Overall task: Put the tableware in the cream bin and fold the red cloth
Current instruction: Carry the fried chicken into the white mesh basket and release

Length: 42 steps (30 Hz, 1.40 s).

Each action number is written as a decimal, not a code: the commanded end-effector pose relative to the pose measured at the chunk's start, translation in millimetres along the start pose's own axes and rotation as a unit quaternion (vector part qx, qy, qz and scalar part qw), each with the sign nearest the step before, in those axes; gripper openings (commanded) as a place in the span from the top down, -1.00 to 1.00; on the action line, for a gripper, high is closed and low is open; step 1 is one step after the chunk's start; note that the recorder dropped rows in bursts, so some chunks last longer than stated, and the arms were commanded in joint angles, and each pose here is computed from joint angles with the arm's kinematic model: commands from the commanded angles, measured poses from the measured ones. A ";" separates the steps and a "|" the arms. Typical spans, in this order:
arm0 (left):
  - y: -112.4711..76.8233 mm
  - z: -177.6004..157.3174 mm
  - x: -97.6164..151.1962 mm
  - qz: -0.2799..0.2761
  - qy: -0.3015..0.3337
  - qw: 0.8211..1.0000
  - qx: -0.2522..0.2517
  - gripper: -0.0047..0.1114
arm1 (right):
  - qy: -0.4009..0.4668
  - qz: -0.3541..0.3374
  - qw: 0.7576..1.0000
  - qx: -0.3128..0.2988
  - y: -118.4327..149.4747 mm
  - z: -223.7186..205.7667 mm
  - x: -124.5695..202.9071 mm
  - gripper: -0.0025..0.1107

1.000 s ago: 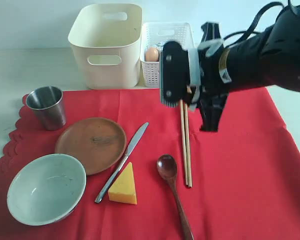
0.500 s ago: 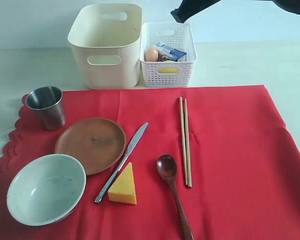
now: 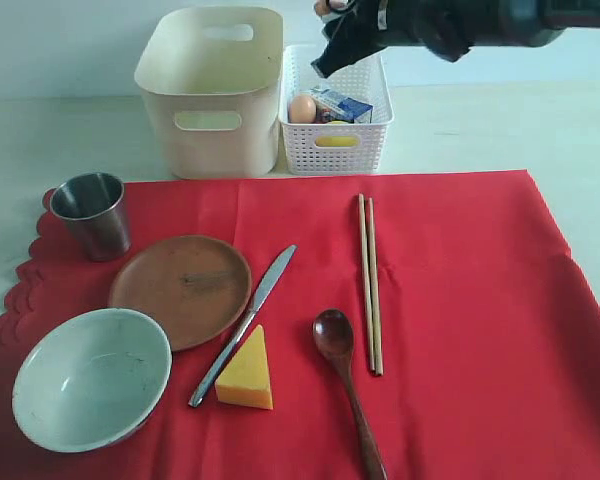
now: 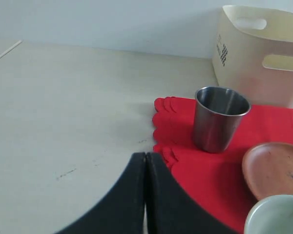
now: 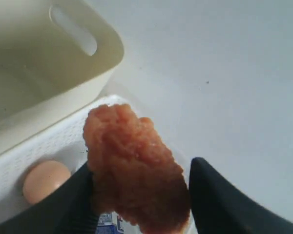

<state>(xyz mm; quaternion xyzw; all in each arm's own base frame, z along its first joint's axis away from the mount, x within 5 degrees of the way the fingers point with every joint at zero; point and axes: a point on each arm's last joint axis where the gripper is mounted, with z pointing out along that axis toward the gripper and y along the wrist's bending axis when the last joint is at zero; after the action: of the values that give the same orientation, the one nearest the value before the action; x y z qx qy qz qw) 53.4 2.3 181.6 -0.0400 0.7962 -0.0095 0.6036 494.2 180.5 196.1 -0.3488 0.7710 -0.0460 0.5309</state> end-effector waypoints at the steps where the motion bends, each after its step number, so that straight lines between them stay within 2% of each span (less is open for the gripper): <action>1: 0.1 -0.1 0.2 0.000 -0.005 1.000 0.000 0.92 | 0.023 0.006 1.000 0.000 6.0 28.4 17.4 0.82; 5: 0.1 -0.1 0.2 0.000 -0.005 1.000 0.000 0.92 | 0.040 0.006 0.999 0.002 9.2 41.3 26.3 0.69; 8: 0.1 -0.1 0.2 0.000 -0.005 1.000 0.000 0.92 | 0.054 0.006 0.999 0.003 10.6 46.9 31.5 0.43; 13: 0.1 -0.1 0.2 0.000 -0.005 1.000 0.000 0.92 | 0.066 0.006 0.998 0.006 8.7 46.3 31.3 -0.27; 17: 0.1 -0.1 0.2 0.000 -0.005 1.000 0.000 0.92 | 0.075 0.007 0.997 0.012 3.6 40.6 25.8 -0.54; 26: 0.1 -0.1 0.2 0.000 -0.005 1.000 0.000 0.92 | 0.145 0.013 0.989 0.034 -14.2 15.4 13.3 -0.57; 31: 0.1 -0.1 0.2 0.000 -0.005 1.000 0.000 0.92 | 0.185 0.054 0.981 0.032 -22.9 -6.1 1.6 -0.57; 42: 0.1 -0.1 0.2 0.000 -0.005 1.000 0.000 0.92 | 0.251 0.112 0.958 -0.075 -20.4 -53.9 -23.8 -0.57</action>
<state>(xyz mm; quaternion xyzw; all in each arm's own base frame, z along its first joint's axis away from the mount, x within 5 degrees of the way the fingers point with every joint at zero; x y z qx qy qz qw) 53.4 2.3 181.6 -0.0400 0.7962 -0.0095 0.6036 472.6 162.6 231.7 -0.2733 0.9090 -0.0419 0.3118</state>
